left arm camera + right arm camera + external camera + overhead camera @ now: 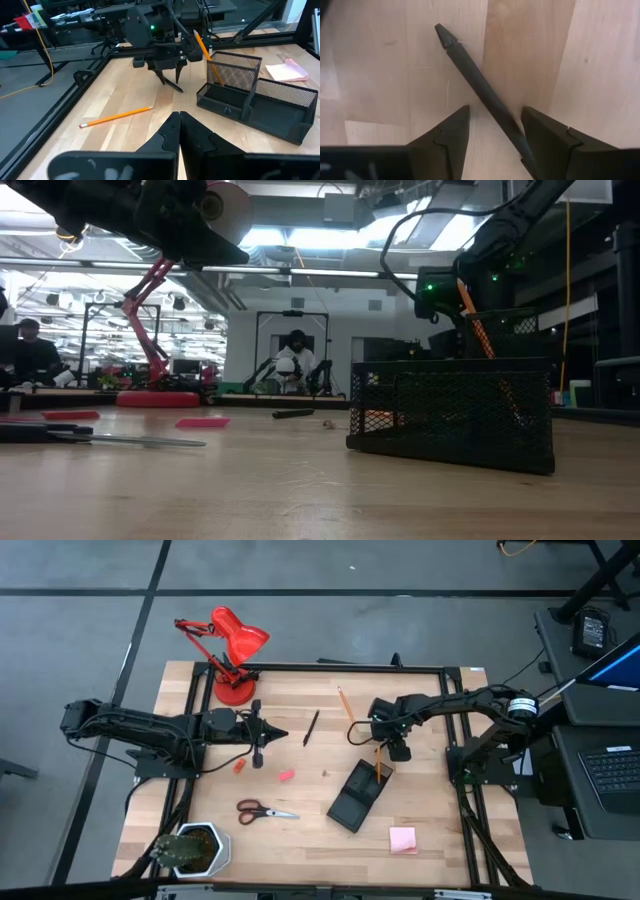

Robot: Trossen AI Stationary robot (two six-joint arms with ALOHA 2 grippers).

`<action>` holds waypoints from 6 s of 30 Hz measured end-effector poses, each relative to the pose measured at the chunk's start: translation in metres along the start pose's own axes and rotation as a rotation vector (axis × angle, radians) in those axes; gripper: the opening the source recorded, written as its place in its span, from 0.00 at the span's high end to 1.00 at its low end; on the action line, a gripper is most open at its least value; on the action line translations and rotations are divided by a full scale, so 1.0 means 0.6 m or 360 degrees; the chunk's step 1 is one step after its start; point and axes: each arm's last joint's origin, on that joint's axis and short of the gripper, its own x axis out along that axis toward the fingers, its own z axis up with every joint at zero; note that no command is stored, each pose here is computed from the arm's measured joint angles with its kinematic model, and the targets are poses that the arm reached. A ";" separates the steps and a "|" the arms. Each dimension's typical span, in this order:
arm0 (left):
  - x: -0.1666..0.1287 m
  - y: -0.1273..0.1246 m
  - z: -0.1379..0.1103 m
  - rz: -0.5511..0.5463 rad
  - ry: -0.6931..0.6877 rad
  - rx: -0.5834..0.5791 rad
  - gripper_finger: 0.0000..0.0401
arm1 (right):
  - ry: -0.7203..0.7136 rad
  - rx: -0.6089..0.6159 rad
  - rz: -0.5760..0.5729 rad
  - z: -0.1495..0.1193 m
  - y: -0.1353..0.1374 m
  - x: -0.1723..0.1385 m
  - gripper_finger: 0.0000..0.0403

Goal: Pick and place office supplies into organizer
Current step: Put the right pen into the desk organizer, then put the orange eraser into the desk organizer

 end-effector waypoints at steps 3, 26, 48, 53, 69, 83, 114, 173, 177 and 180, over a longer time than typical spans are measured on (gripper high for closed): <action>0.000 0.000 0.000 0.0000 0.0000 0.0000 1.00 | -0.0022 0.0021 -0.0002 -0.003 -0.003 -0.004 0.54; 0.000 0.000 0.000 0.0000 -0.0001 0.0001 0.99 | -0.0062 0.0121 -0.0035 -0.009 -0.019 -0.009 0.94; 0.000 0.000 -0.001 -0.0001 0.0013 0.0022 1.00 | -0.0421 0.0392 -0.0171 -0.023 -0.006 -0.103 0.93; 0.000 0.000 -0.001 -0.0001 0.0013 0.0032 0.99 | -0.0631 0.0440 -0.0236 -0.039 0.005 -0.152 0.95; 0.000 0.000 -0.003 -0.0004 0.0028 0.0047 0.99 | -0.1475 0.0417 -0.0293 -0.087 0.077 -0.290 0.94; 0.000 0.000 -0.003 -0.0004 0.0029 0.0046 1.00 | -0.1779 0.0307 -0.0180 -0.070 0.145 -0.288 0.94; 0.000 0.000 -0.002 -0.0004 0.0022 0.0004 0.99 | -0.2235 0.0356 -0.0208 -0.077 0.273 -0.124 0.95; 0.000 -0.002 -0.003 -0.0051 0.0031 -0.0063 0.99 | -0.2463 0.0161 -0.0444 -0.070 0.306 -0.140 0.79; 0.000 -0.002 -0.002 -0.0051 0.0020 -0.0063 0.99 | -0.2499 0.0055 -0.0586 -0.077 0.300 -0.156 0.79; 0.000 -0.002 -0.002 -0.0051 0.0020 -0.0060 0.99 | -0.2515 0.0048 -0.0663 -0.079 0.291 -0.164 0.81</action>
